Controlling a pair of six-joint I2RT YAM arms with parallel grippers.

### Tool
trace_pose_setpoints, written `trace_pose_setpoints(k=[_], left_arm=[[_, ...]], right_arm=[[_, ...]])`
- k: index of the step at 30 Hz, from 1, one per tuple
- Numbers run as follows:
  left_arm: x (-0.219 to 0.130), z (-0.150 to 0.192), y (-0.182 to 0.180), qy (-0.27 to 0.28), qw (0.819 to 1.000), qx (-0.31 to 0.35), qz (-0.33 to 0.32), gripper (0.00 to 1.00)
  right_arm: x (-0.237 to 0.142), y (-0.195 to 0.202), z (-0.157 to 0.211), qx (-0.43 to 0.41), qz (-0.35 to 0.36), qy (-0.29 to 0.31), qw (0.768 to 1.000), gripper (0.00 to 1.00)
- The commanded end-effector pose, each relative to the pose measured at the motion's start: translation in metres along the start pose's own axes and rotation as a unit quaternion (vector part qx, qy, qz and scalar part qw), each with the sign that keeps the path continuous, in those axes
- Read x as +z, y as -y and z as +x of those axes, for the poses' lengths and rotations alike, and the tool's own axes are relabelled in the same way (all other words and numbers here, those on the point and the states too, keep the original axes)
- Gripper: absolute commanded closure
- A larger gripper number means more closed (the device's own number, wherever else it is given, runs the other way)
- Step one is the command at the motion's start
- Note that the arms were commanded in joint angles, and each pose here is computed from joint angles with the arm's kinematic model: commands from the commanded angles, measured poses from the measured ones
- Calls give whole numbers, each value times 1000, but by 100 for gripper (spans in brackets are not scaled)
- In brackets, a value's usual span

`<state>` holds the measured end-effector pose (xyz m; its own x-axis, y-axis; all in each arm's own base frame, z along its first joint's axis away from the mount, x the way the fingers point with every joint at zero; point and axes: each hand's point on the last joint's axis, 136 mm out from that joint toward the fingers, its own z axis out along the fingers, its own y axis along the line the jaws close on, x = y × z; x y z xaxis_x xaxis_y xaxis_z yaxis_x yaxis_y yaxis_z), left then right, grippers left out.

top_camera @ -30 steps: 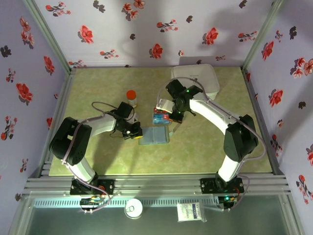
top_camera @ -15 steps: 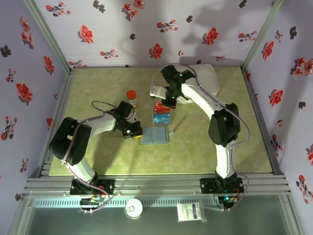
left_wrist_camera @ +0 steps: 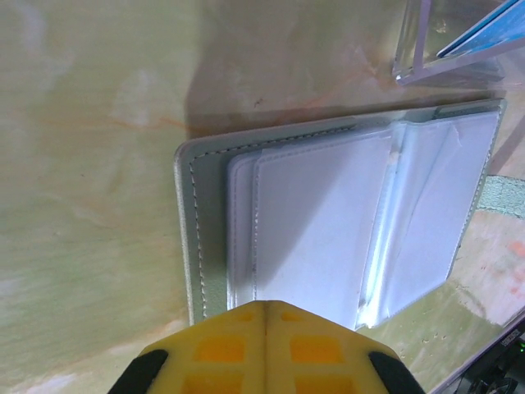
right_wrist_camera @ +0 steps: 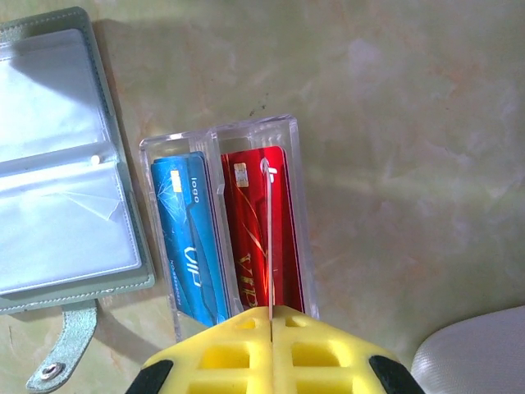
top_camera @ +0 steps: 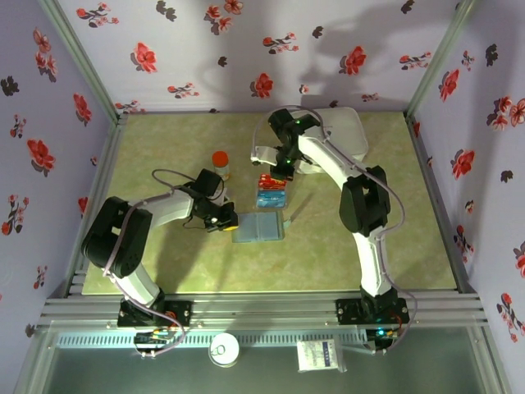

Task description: Take the credit cards out of the card holder

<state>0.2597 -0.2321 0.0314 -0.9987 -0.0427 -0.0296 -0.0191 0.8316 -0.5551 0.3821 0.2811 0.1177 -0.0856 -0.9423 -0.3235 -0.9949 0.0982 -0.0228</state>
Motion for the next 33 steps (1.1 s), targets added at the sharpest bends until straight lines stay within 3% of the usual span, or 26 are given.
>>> trace_pose_setpoints(k=[1,6,12,20,26,33], left_arm=[[-7,3,-4,1,1000,2,-6,99],[-9,2,-3,5,1000,2,-4,99],[-10,-3,0,-5,1000,21,-13,98],[-13,-4,1,7,1000,17,-8,100],[-10,0,-2,15,1000,7,0,100],[-13,0,-5,22,1000,14,-8,100]], right_arm=[[5,2,1,2,-14,-1,1000,96],[2,7,2,8,-3,-9,1000,84],[-20,15,-6,19,37,9,999,82],[-49,27,-34,160,117,98,975,77],[-51,8,-50,323,142,189,916,75],[-30,-32,-53,520,71,248,814,79]])
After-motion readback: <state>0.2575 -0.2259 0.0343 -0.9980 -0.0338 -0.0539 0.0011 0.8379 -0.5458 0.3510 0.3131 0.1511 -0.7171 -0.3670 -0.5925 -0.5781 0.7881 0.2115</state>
